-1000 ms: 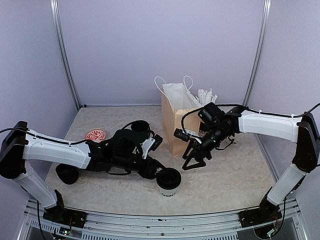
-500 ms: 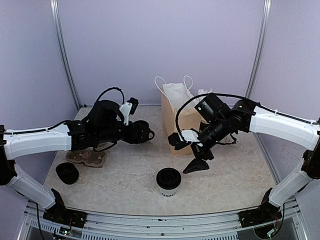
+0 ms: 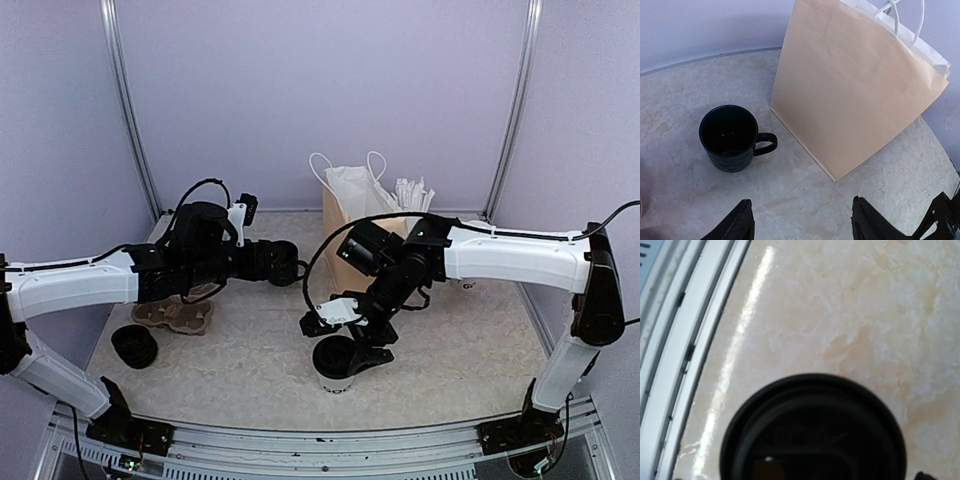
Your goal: Pack the takeout coffee
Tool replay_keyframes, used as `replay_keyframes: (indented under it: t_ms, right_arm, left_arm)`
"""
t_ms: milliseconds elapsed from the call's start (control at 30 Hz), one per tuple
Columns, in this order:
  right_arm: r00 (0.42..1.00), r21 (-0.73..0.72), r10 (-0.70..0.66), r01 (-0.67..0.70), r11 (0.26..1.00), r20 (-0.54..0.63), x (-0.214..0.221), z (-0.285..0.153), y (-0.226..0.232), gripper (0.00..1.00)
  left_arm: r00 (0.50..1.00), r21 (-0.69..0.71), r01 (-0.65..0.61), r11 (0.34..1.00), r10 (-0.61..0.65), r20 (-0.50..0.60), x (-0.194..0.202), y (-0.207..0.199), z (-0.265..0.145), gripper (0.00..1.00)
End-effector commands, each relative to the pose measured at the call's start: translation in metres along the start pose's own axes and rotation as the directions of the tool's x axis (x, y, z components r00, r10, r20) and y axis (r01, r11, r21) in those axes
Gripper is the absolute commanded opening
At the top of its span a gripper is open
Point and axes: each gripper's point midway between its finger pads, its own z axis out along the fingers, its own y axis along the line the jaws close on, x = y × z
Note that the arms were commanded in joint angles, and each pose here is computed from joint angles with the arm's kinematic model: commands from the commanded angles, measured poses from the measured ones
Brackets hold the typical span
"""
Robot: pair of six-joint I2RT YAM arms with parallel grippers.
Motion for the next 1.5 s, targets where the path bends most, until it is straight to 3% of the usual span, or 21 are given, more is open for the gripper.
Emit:
replay_keyframes:
  t_ms: [0,300,567,767,967,1200,1467]
  right_arm:
    - [1.0,-0.011,0.005,-0.005,1.0,-0.016,-0.008,0.003,-0.001,0.98]
    - [0.997,-0.063,0.008,-0.013,0.998,-0.082,-0.004,0.015,0.004,0.85]
    - [0.992,-0.034,-0.003,-0.001,0.999,-0.129,0.004,0.017,0.004,0.84]
    - [0.99,0.007,0.011,-0.01,1.0,-0.144,0.007,0.008,0.002,0.71]
    - [0.985,0.05,0.032,-0.024,0.998,-0.168,0.029,-0.009,0.01,0.69]
    - [0.966,0.113,0.232,-0.22,0.969,-0.11,0.082,-0.056,-0.001,0.69]
    - [0.876,0.316,0.481,-0.449,0.836,-0.027,0.176,-0.127,-0.02,0.69]
  left_arm:
    - [1.0,0.02,0.012,1.0,-0.012,0.011,0.003,-0.002,-0.004,0.65]
    - [1.0,0.01,-0.001,1.0,0.001,-0.009,0.012,0.003,-0.002,0.65]
    - [1.0,0.007,0.004,1.0,-0.004,0.001,0.013,0.006,0.0,0.65]
    - [1.0,0.014,0.005,1.0,-0.005,0.003,0.011,0.004,0.002,0.65]
    - [1.0,0.016,-0.01,1.0,0.01,0.006,0.003,0.001,0.004,0.65]
    - [1.0,0.03,-0.024,0.999,0.024,0.005,-0.009,-0.007,0.01,0.65]
    - [0.999,0.026,-0.027,0.999,0.026,0.025,-0.031,-0.011,0.013,0.64]
